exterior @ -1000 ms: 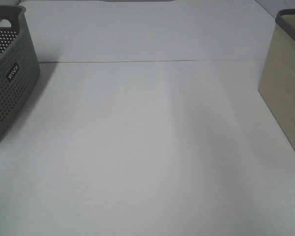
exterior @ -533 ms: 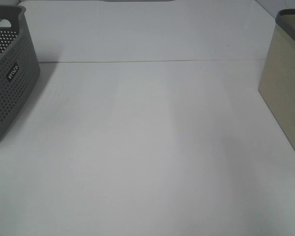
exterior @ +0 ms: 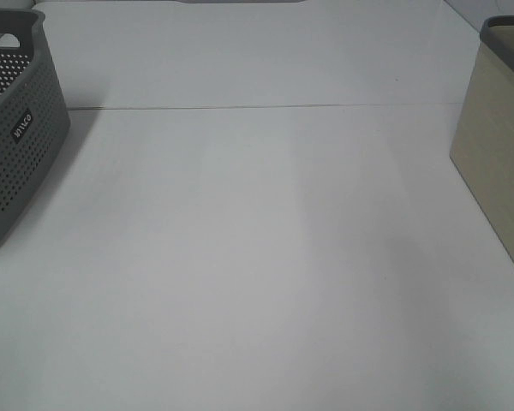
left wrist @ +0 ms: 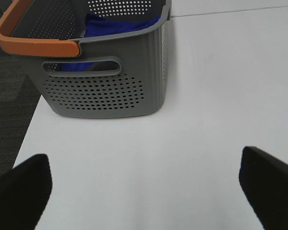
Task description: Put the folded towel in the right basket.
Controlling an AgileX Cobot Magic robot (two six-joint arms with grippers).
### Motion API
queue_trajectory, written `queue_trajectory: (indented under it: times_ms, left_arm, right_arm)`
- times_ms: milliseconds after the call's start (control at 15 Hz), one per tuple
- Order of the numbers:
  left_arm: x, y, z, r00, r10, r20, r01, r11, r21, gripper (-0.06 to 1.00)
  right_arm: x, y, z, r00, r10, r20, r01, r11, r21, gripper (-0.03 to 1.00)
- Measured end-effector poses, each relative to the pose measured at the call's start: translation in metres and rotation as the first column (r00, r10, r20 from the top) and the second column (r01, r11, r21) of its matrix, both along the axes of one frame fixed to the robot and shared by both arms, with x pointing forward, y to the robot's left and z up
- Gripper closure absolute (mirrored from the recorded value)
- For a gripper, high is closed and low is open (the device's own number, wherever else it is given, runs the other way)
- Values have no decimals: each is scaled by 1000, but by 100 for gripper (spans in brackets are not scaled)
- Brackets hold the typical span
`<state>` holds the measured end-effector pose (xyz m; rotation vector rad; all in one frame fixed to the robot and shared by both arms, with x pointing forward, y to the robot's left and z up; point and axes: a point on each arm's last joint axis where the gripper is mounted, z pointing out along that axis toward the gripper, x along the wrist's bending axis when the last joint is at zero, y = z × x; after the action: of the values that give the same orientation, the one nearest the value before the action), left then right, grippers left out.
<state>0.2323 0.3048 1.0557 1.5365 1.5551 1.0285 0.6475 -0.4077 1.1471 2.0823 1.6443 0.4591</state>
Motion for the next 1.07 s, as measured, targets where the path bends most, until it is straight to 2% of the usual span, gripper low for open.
queue_trajectory:
  times_ms: [67, 200, 267, 400, 533, 733, 800, 933, 1067]
  left_arm:
    - [0, 0, 0, 1000, 0, 0, 0, 1000, 0, -5]
    - [0, 0, 0, 1000, 0, 0, 0, 1000, 0, -5]
    - [0, 0, 0, 1000, 0, 0, 0, 1000, 0, -5]
    - [0, 0, 0, 1000, 0, 0, 0, 1000, 0, -5]
    - [0, 0, 0, 1000, 0, 0, 0, 1000, 0, -5]
    - [0, 0, 0, 1000, 0, 1, 0, 1000, 0, -5]
    - [0, 0, 0, 1000, 0, 1, 0, 1000, 0, -5]
    - [0, 0, 0, 1000, 0, 1, 0, 1000, 0, -5]
    - [0, 0, 0, 1000, 0, 1, 0, 1000, 0, -5]
  right_arm:
    - [0, 0, 0, 1000, 0, 0, 0, 1000, 0, 13]
    - [0, 0, 0, 1000, 0, 0, 0, 1000, 0, 8]
    - [0, 1, 0, 1000, 4, 5, -4, 1000, 16, 8]
    - [1, 16, 6, 997, 58, 49, -64, 991, 118, 10]
    - [4, 57, 14, 980, 180, 87, -192, 968, 163, 13]
    - [7, 108, 13, 953, 295, 63, -300, 949, 94, 13]
    - [5, 115, 15, 952, 300, 60, -304, 949, 80, 14]
    - [-3, 117, 18, 959, 277, 63, -282, 954, 104, 15]
    - [-34, 118, 25, 960, 275, 47, -279, 954, 113, 17]
